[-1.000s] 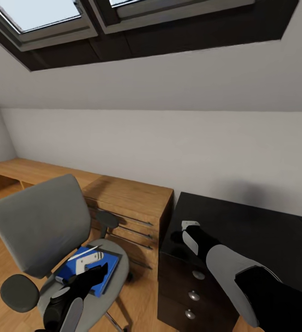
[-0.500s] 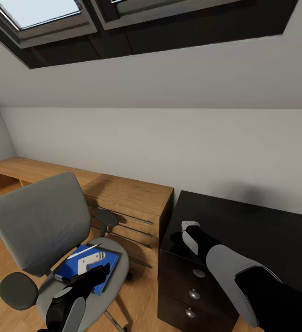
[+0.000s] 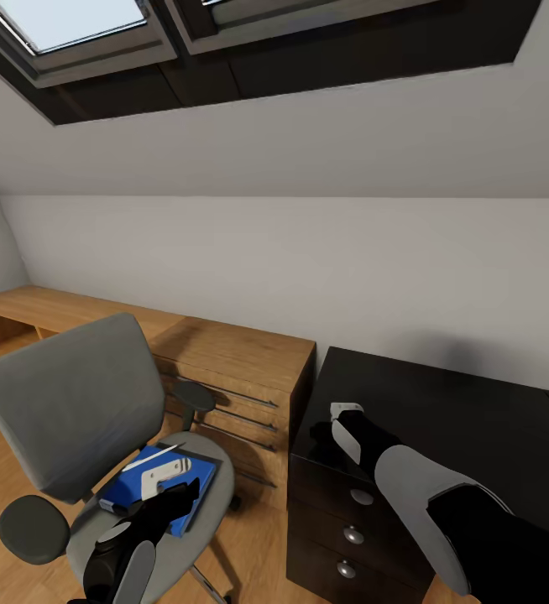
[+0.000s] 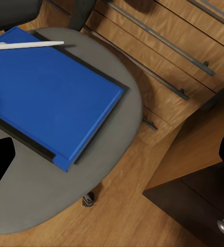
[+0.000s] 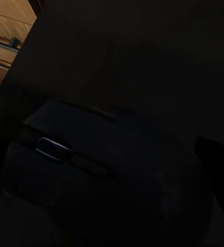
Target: In the bedroom, organize the workspace by keeping the computer under the desk, ensuring the monitor is on the desk, placing the keyboard on the desk next to the monitor, placing the mouse on the desk next to the keyboard, moving the folder from the swivel chair onto the desk next to the mouse, stacking the notebook on top of the folder with the pen on top of the notebook, and positioning the swivel chair next to the desk.
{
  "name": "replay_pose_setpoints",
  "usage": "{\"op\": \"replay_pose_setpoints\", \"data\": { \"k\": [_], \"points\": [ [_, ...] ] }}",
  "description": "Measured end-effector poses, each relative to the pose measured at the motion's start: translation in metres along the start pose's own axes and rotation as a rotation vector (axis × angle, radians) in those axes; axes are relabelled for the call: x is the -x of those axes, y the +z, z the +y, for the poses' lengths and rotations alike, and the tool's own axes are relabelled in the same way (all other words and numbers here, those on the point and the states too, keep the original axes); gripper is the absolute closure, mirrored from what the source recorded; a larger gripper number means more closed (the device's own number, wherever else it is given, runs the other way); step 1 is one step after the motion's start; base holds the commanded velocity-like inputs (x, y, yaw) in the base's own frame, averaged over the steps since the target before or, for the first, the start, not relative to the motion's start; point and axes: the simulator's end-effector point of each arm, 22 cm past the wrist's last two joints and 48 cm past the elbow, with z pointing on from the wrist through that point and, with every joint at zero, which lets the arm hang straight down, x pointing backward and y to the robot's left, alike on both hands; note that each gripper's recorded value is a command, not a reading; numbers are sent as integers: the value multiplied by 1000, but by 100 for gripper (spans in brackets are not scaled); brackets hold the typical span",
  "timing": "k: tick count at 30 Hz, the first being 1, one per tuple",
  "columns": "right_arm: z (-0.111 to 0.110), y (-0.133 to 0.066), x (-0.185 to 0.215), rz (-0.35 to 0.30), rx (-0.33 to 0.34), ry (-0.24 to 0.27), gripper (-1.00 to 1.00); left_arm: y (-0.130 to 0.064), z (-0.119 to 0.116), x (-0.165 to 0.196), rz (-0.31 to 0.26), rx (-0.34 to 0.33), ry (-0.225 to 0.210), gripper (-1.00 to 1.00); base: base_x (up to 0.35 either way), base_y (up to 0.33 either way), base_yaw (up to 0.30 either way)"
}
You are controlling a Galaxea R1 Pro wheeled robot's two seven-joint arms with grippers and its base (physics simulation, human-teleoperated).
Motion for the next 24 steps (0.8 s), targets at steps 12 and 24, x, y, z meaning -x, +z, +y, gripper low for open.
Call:
{"op": "replay_pose_setpoints", "data": {
  "k": [12,24],
  "points": [
    [0,0,0,1,0,0,100,0,0,0,0,1,-1,-100,0,0,0],
    [1,0,-1,3,1,-2,100,0,1,0,0,1,-1,-100,0,0,0]
  ]
}}
